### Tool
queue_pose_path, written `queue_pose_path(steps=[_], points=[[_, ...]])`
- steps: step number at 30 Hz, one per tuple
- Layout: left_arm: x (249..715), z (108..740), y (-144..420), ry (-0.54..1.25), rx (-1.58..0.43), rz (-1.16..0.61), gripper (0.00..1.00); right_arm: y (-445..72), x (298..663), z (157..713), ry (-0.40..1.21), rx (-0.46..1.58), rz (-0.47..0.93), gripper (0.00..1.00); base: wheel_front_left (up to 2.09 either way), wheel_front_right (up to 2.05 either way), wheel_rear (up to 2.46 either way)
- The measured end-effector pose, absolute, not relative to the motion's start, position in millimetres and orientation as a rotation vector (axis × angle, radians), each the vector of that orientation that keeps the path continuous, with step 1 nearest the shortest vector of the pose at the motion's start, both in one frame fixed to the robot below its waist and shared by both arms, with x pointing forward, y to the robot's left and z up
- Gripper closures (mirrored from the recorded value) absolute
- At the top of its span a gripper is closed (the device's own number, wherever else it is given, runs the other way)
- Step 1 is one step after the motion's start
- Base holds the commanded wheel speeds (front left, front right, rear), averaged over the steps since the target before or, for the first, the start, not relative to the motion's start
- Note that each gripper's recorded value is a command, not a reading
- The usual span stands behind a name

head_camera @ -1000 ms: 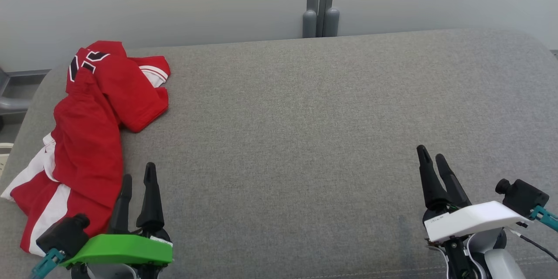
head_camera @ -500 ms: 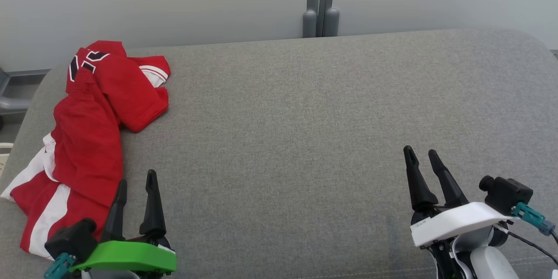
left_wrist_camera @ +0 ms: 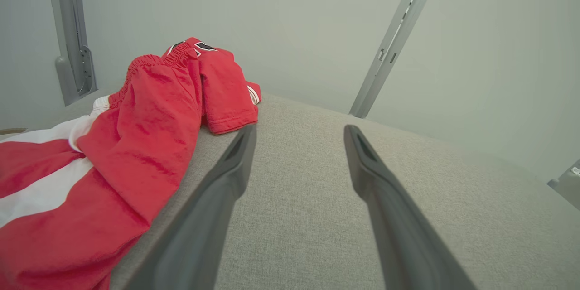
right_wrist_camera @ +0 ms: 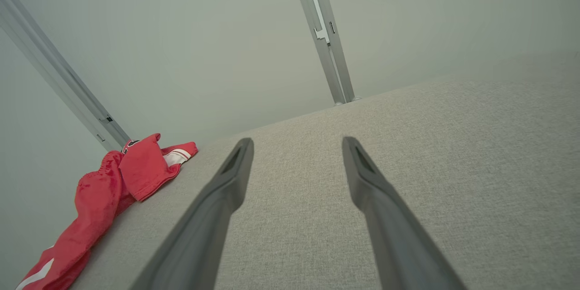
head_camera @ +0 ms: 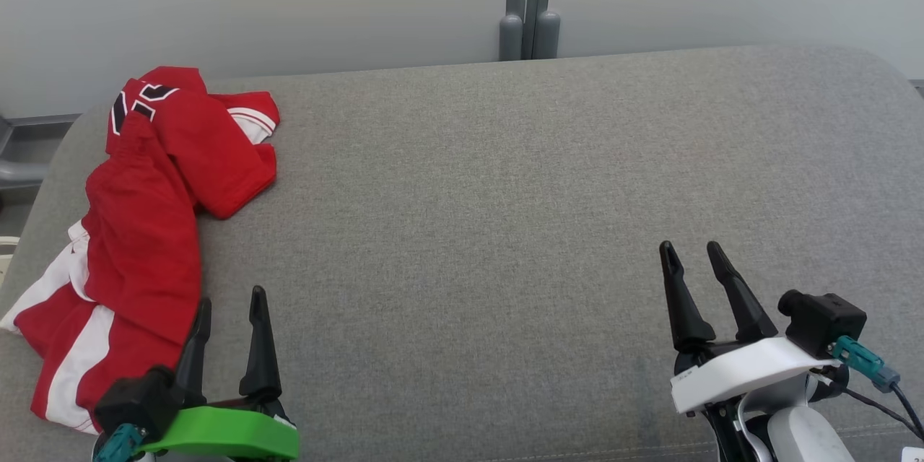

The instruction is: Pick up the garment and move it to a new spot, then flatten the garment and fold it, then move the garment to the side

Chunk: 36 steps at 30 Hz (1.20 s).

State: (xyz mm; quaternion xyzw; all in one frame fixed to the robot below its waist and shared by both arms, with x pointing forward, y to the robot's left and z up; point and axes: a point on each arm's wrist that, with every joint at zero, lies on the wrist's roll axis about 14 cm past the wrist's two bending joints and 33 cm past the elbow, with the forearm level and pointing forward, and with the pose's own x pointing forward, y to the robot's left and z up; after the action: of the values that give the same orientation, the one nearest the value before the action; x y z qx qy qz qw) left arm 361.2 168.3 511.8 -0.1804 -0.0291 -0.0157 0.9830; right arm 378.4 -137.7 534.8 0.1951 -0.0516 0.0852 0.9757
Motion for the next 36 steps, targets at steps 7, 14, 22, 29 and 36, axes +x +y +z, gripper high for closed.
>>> queue_pose_path(steps=[7,14,22,29,36], points=[[359,508,167,-0.054,-0.31,-0.033,0.0,-135,378,536,-0.119,0.329,0.183,0.0,0.0,0.0,0.0],[360,506,167,-0.056,-0.266,-0.034,0.0,-133,378,538,-0.132,0.266,0.192,0.0,0.0,0.0,0.0],[358,509,167,-0.072,-0.21,-0.035,0.0,-129,380,542,-0.158,0.201,0.209,0.0,0.0,0.0,0.0],[354,508,166,-0.076,-0.171,-0.038,0.0,-125,379,546,-0.176,0.164,0.224,0.0,0.0,0.0,0.0],[353,508,168,-0.08,-0.134,-0.036,0.0,-122,377,548,-0.195,0.122,0.236,0.0,0.0,0.0,0.0]])
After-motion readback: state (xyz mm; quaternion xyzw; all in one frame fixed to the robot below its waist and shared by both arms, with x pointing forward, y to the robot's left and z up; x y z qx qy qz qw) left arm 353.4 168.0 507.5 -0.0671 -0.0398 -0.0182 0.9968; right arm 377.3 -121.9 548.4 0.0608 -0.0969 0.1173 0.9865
